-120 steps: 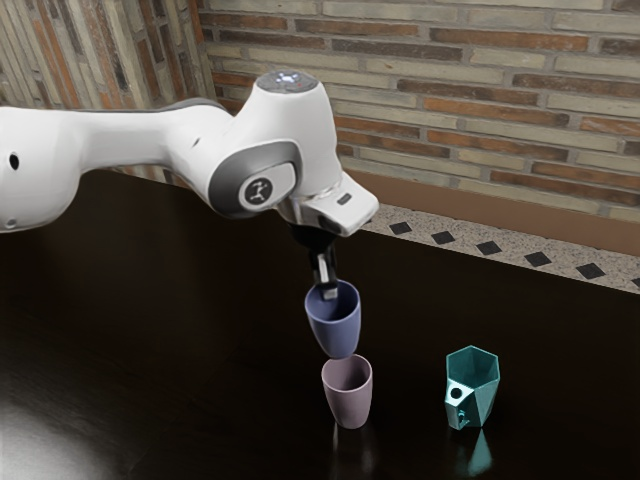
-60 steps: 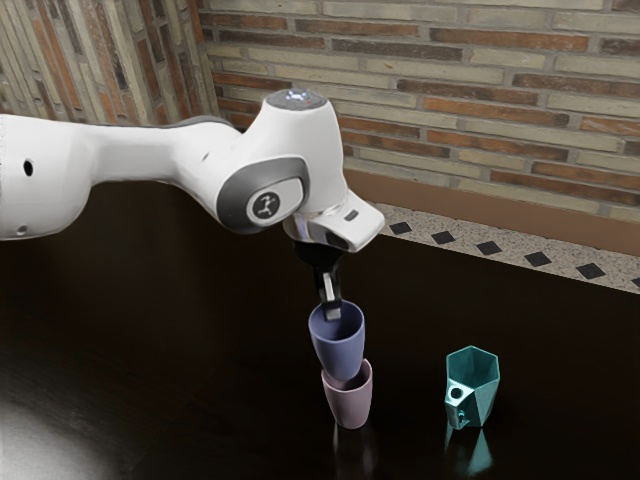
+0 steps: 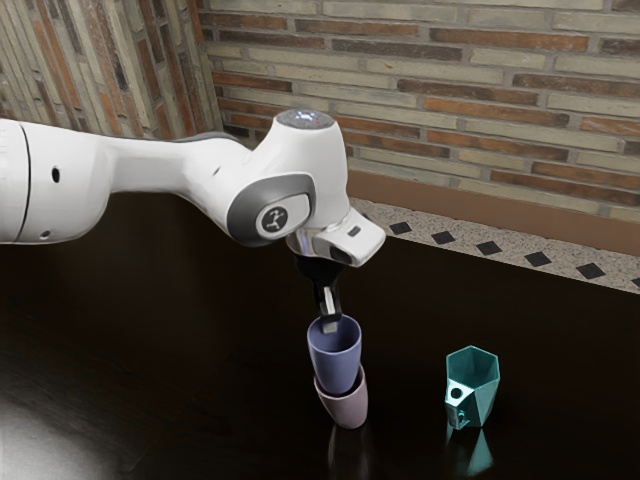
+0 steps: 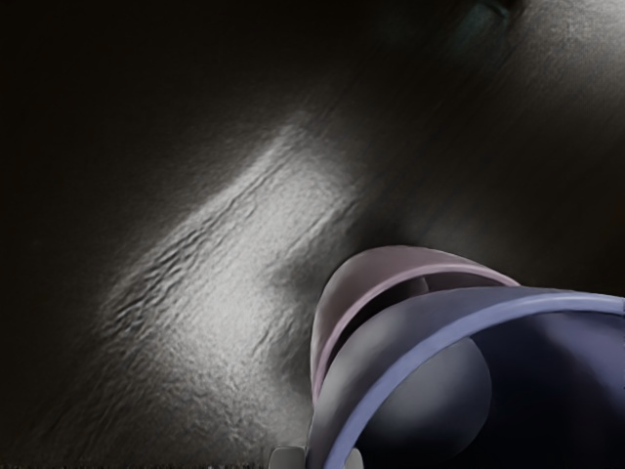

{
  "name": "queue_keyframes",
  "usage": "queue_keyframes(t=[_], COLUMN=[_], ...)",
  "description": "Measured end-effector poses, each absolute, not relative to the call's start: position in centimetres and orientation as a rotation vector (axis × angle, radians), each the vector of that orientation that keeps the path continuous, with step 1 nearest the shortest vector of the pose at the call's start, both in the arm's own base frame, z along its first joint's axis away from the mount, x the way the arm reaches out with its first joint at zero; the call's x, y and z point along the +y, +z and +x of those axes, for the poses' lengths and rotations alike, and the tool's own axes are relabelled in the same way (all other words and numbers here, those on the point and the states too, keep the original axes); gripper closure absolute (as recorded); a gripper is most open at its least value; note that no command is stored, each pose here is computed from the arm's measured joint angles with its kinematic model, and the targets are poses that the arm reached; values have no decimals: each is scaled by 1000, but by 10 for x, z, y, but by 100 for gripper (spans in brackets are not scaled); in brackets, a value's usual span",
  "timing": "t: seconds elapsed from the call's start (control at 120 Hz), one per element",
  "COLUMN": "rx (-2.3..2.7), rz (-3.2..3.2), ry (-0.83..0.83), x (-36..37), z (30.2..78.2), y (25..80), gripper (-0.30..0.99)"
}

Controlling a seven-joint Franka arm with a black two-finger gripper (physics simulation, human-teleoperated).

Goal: Place the left cup onto the right cup

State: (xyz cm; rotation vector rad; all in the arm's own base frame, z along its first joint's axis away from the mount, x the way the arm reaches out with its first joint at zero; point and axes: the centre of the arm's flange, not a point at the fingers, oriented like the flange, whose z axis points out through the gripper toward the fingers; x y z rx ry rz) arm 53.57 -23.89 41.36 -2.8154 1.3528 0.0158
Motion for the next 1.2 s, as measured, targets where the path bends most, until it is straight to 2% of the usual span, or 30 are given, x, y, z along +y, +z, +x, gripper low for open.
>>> queue_keyframes(t=[0.333,0.517,0.667,0.883,1.2], rx=[1364,1394,1404,1318,1118], rz=[-2796,-2781,-2759,-2731,-2770], ry=[43,28,-8,3,35], x=[-241,-246,-241,-179,-43], z=[542,544,545,566,566], y=[398,406,435,487,560], gripper=[78,38,19,7,2])
